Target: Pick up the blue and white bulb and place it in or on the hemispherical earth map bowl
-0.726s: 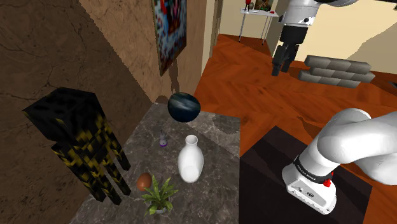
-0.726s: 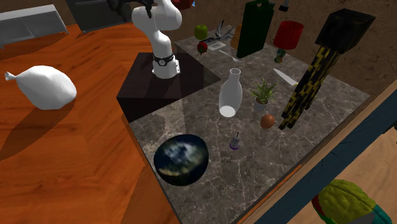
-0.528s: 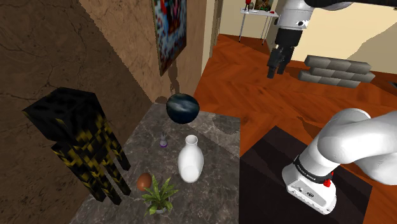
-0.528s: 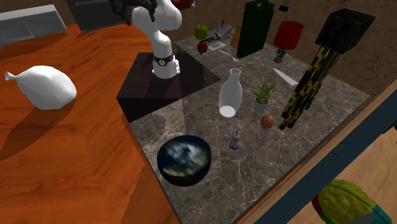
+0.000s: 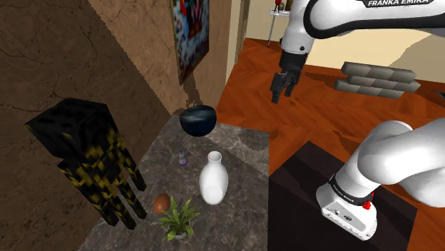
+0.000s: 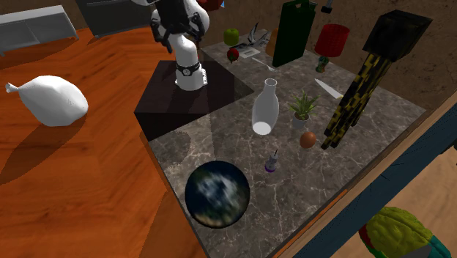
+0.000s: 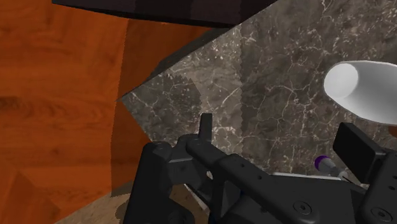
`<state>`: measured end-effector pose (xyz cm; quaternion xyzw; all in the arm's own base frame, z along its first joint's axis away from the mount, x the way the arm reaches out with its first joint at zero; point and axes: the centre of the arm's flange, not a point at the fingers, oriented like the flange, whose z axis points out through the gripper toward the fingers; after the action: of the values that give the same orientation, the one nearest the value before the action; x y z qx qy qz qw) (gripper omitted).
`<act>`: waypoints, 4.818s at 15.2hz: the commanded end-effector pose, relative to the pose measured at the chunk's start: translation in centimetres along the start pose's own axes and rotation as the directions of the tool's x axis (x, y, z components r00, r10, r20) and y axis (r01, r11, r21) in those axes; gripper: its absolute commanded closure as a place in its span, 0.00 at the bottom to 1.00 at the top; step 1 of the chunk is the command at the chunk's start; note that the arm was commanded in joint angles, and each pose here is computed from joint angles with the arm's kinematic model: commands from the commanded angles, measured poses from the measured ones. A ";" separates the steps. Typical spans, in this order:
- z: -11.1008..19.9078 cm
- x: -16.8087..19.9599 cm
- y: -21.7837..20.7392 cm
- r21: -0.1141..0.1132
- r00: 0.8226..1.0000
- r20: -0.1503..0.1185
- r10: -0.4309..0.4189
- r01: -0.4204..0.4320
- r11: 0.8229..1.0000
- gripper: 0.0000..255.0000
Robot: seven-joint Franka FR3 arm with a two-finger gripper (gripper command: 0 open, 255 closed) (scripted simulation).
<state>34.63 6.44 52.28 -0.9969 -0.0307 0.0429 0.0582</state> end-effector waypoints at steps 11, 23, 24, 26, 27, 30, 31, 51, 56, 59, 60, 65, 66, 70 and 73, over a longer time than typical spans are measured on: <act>9.5 8.0 -9.9 -0.039 0.998 -0.048 -0.029 0.027 0.999 0.00; 18.9 16.2 -19.6 -0.080 0.994 -0.094 -0.061 0.053 0.995 0.00; 19.7 16.9 -20.4 -0.083 0.993 -0.097 -0.063 0.055 0.995 0.00; 21.3 18.3 -22.0 -0.090 0.992 -0.105 -0.069 0.059 0.994 0.00; 22.1 19.0 -22.8 -0.094 0.992 -0.109 -0.072 0.061 0.994 0.00; 24.4 21.1 -25.2 -0.104 0.990 -0.120 -0.080 0.067 0.992 0.00; 25.2 21.8 -26.0 -0.107 0.989 -0.123 -0.083 0.069 0.992 0.00; 30.7 23.7 -27.2 -0.114 0.988 -0.130 -0.088 0.073 0.991 1.00; 30.7 23.7 -27.2 -0.114 0.988 -0.130 -0.088 0.073 0.991 1.00; 30.7 23.7 -27.2 -0.114 0.988 -0.130 -0.088 0.073 0.991 1.00; 30.2 23.7 -27.2 -0.114 0.988 -0.130 -0.088 0.073 0.991 1.00; 27.6 23.5 -27.5 -0.114 0.988 -0.130 -0.088 0.073 0.991 1.00; 27.1 23.4 -27.6 -0.114 0.988 -0.130 -0.088 0.073 0.991 1.00; 25.0 23.3 -27.9 -0.114 0.988 -0.130 -0.088 0.073 0.991 1.00; 23.4 23.1 -28.0 -0.114 0.988 -0.130 -0.088 0.073 0.991 1.00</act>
<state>53.89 38.55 30.04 -0.9971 -0.0693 -0.0290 0.0073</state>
